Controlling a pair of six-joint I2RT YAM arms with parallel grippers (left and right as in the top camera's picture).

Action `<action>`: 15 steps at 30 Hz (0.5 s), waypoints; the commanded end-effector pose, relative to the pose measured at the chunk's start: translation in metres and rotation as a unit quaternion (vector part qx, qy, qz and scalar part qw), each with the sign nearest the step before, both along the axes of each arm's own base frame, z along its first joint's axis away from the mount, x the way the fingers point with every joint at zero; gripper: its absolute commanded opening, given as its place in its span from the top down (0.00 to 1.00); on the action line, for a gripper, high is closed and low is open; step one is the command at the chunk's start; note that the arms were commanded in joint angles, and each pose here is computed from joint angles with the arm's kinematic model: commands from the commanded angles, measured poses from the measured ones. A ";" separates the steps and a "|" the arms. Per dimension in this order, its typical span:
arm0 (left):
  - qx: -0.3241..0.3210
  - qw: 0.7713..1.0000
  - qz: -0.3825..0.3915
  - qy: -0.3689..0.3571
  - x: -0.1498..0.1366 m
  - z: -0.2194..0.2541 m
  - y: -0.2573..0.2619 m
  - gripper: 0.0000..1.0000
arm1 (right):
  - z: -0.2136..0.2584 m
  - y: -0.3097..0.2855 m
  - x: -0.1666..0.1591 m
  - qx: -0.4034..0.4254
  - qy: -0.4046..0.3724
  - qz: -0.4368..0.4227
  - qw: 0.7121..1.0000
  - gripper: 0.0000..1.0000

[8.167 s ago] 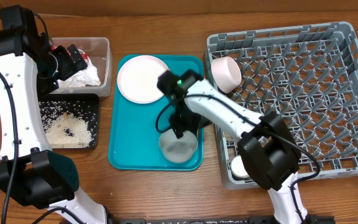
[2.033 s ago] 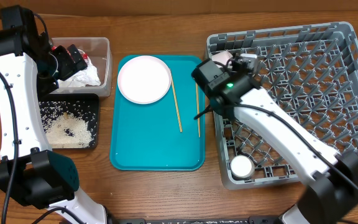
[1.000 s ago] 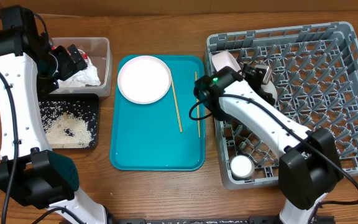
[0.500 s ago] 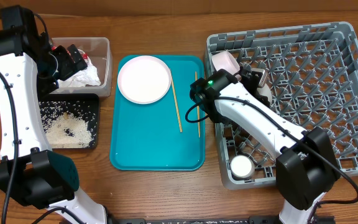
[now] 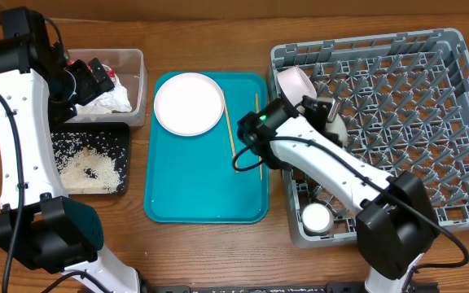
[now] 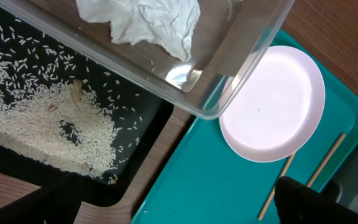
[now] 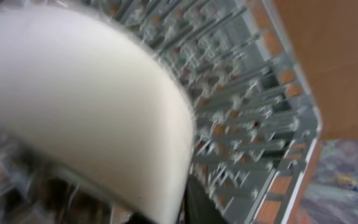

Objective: Sort waste into correct bins and load items into the dishwasher
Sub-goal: 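Move the right gripper to the pink plate on the teal tray and grasp its rim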

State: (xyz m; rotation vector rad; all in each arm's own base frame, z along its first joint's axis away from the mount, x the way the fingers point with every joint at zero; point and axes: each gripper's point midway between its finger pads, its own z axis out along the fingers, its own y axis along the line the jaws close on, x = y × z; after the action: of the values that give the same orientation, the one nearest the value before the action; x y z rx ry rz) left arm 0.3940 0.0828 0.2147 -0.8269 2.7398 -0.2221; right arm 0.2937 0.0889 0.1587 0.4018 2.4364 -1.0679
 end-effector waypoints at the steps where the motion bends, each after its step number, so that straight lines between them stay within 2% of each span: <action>1: 0.010 1.000 -0.005 -0.016 -0.001 0.012 0.001 0.00 | -0.014 0.019 -0.017 0.020 0.054 0.020 0.998 0.86; 5: 0.010 1.000 -0.005 -0.016 -0.001 0.012 0.001 0.00 | -0.016 0.030 -0.023 0.022 0.063 0.040 0.997 0.76; 7: 0.010 1.000 -0.005 -0.016 -0.001 0.012 0.001 0.00 | -0.016 0.034 -0.025 0.023 0.065 0.047 0.997 0.66; 10: 0.010 1.000 -0.005 -0.016 -0.001 0.012 0.001 0.00 | -0.017 0.040 -0.028 0.034 0.069 0.047 0.996 0.57; 15: 0.010 1.000 -0.005 -0.016 -0.001 0.012 0.001 0.00 | -0.008 0.054 -0.022 0.068 0.072 0.058 0.993 0.55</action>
State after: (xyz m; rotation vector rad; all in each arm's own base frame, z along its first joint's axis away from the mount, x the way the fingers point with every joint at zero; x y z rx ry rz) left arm 0.3939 0.0828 0.2147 -0.8270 2.7401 -0.2221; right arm 0.2659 0.1302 0.1426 0.2400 2.6085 -0.9871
